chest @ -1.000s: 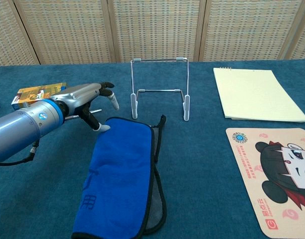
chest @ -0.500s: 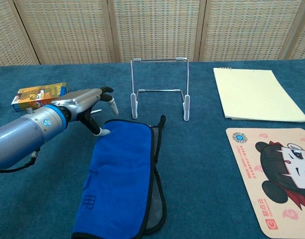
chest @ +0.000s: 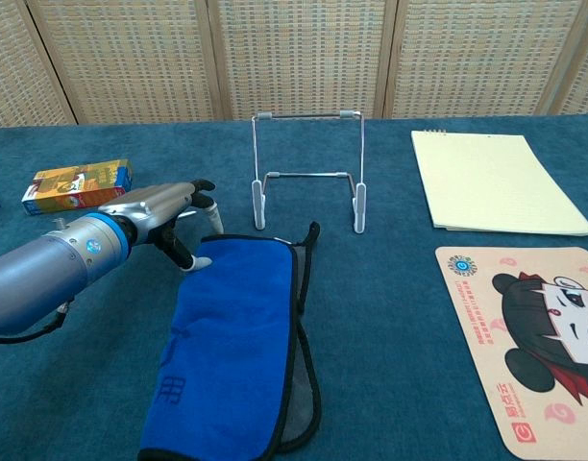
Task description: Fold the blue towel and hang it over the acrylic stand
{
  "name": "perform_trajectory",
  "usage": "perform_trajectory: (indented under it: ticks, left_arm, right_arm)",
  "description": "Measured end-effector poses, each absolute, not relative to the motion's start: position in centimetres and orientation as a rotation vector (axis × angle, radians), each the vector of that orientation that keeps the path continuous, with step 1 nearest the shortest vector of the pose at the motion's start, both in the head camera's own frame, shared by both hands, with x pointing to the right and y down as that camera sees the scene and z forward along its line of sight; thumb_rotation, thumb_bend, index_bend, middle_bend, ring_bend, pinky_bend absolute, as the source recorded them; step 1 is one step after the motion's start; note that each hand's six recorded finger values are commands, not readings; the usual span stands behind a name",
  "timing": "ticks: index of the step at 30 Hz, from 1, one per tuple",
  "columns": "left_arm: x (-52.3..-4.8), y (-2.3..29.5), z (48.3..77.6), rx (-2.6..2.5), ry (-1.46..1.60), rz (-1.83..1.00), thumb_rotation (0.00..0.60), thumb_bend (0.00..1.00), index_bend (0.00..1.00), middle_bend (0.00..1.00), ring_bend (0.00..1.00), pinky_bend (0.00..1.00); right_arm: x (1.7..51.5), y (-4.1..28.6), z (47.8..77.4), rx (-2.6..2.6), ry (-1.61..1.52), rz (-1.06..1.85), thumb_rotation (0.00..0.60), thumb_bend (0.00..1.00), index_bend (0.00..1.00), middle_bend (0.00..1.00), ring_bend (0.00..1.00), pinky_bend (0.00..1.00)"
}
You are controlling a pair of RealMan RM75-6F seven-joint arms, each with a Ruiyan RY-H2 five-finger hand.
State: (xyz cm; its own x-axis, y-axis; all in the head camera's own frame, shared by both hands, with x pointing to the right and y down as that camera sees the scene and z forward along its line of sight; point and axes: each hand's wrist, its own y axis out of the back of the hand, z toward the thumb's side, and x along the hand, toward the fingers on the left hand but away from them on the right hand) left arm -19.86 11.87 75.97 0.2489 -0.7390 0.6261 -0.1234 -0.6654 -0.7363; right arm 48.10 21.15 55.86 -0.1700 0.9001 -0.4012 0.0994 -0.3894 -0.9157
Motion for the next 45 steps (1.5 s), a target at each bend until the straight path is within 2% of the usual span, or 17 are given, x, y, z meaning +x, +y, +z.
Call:
perform_trajectory:
  ticks: [6, 11, 21, 25, 29, 33, 36, 45]
  left_arm:
    - [-19.69, 11.65, 76.07, -1.971, 0.783, -1.442, 0.6, 0.29, 0.39, 0.0, 0.0, 0.0]
    - [-19.61, 11.58, 76.28, -1.966, 0.771, -1.451, 0.6, 0.34, 0.39, 0.0, 0.0, 0.0]
    - [-19.45, 11.56, 76.73, -1.945, 0.714, -1.475, 0.6, 0.35, 0.4, 0.0, 0.0, 0.0]
    - [-19.39, 11.71, 76.84, -1.951, 0.712, -1.484, 0.6, 0.35, 0.46, 0.0, 0.0, 0.0]
    - [-19.25, 12.05, 76.91, -1.965, 0.708, -1.491, 0.6, 0.35, 0.58, 0.0, 0.0, 0.0]
    - [-19.27, 12.08, 76.76, -1.966, 0.716, -1.495, 0.6, 0.36, 0.63, 0.0, 0.0, 0.0]
    - [-19.32, 12.08, 76.72, -1.966, 0.715, -1.502, 0.6, 0.41, 0.65, 0.0, 0.0, 0.0]
    - [-19.11, 12.19, 76.19, -1.984, 0.713, -1.489, 0.6, 0.44, 0.83, 0.0, 0.0, 0.0]
  right_arm:
    - [48.07, 21.15, 55.82, -1.462, -1.177, 1.624, 0.6, 0.0, 0.0, 0.0, 0.0, 0.0]
    - [48.06, 21.16, 55.81, -1.462, -1.176, 1.625, 0.6, 0.0, 0.0, 0.0, 0.0, 0.0]
    - [48.12, 21.16, 55.76, -1.458, -1.179, 1.625, 0.6, 0.0, 0.0, 0.0, 0.0, 0.0]
    - [48.14, 21.18, 55.76, -1.459, -1.18, 1.625, 0.6, 0.0, 0.0, 0.0, 0.0, 0.0]
    - [48.13, 21.15, 55.75, -1.459, -1.181, 1.623, 0.6, 0.0, 0.0, 0.0, 0.0, 0.0]
    - [48.18, 21.16, 55.79, -1.46, -1.181, 1.626, 0.6, 0.0, 0.0, 0.0, 0.0, 0.0]
    - [48.18, 21.17, 55.79, -1.461, -1.181, 1.625, 0.6, 0.0, 0.0, 0.0, 0.0, 0.0]
    - [48.17, 21.17, 55.78, -1.461, -1.182, 1.624, 0.6, 0.0, 0.0, 0.0, 0.0, 0.0]
